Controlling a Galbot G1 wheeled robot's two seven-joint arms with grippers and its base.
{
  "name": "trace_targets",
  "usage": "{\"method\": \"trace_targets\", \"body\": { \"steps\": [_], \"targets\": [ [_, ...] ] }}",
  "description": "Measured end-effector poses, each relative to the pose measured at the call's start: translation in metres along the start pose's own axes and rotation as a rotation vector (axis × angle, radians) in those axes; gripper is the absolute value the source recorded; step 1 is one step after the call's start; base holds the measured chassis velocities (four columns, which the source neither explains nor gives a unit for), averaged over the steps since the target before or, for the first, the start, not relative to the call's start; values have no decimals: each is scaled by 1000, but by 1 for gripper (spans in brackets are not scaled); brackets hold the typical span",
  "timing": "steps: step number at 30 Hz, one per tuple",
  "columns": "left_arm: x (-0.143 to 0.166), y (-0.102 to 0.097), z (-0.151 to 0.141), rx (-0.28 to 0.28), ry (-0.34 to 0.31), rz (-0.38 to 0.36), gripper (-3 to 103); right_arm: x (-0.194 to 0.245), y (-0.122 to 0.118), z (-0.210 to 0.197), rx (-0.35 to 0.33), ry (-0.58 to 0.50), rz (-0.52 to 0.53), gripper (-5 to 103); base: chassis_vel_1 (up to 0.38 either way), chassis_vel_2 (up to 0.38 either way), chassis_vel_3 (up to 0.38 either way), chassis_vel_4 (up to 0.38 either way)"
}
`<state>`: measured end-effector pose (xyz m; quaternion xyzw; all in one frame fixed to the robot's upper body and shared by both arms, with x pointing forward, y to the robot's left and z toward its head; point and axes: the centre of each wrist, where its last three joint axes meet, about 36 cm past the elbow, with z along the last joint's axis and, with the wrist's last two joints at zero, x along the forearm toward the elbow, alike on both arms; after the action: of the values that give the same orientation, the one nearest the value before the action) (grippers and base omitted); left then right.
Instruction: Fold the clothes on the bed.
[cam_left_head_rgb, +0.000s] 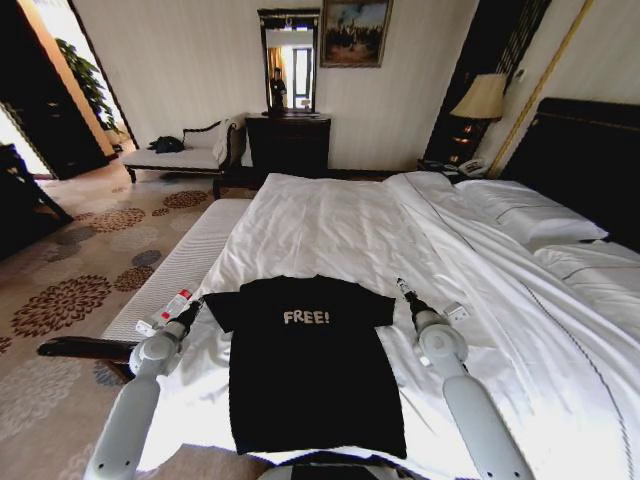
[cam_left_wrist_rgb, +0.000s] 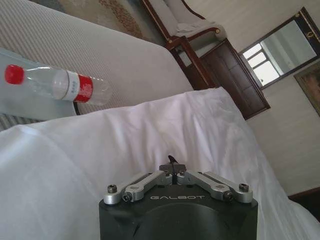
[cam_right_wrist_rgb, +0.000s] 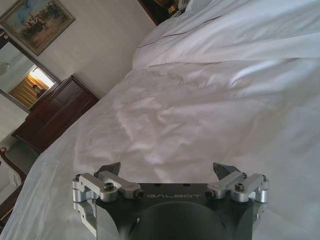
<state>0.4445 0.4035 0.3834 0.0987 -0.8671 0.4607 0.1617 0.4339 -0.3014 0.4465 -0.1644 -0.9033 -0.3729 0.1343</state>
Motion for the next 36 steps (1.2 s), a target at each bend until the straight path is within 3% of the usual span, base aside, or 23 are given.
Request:
{"method": "trace_targets", "body": {
  "steps": [3,10,20,22,24,26,27,29,30,32,33,36],
  "targets": [
    [1,2,-2,-4,-1,-13,0,0,-1,-3,3,-3,2,100,0,0,0,0],
    [5,8,-15,-80,18,-98,0,0,0,-3,3,-2,4,100,0,0,0,0],
    [14,17,-14,-113,0,-133,-1,2,0,-2,0,1,4,100,0,0,0,0],
    [18,15,-16,-115,-24,-112,10,3,1,-2,1,1,4,100,0,0,0,0],
    [29,4,-20,-124,-62,-37,20,5,-1,-4,2,-2,6,100,0,0,0,0],
    [35,-2,-22,-129,-77,-6,20,6,-2,-4,2,-4,8,100,0,0,0,0],
    [41,-8,-24,-132,-91,22,26,6,-3,-5,2,-5,9,100,0,0,0,0],
    [69,-38,-29,-139,-128,136,36,8,-5,-5,1,-6,15,100,0,0,0,0],
    [69,-38,-29,-139,-128,136,36,8,-5,-5,1,-6,15,100,0,0,0,0],
    [89,-57,-30,-142,-145,190,42,9,-6,-6,1,-7,17,100,0,0,0,0],
    [104,-70,-32,-139,-157,218,53,9,-7,-6,0,-8,18,100,0,0,0,0],
    [123,-86,-33,-136,-172,249,58,8,-8,-6,-1,-6,22,100,0,0,0,0]
  ]
}}
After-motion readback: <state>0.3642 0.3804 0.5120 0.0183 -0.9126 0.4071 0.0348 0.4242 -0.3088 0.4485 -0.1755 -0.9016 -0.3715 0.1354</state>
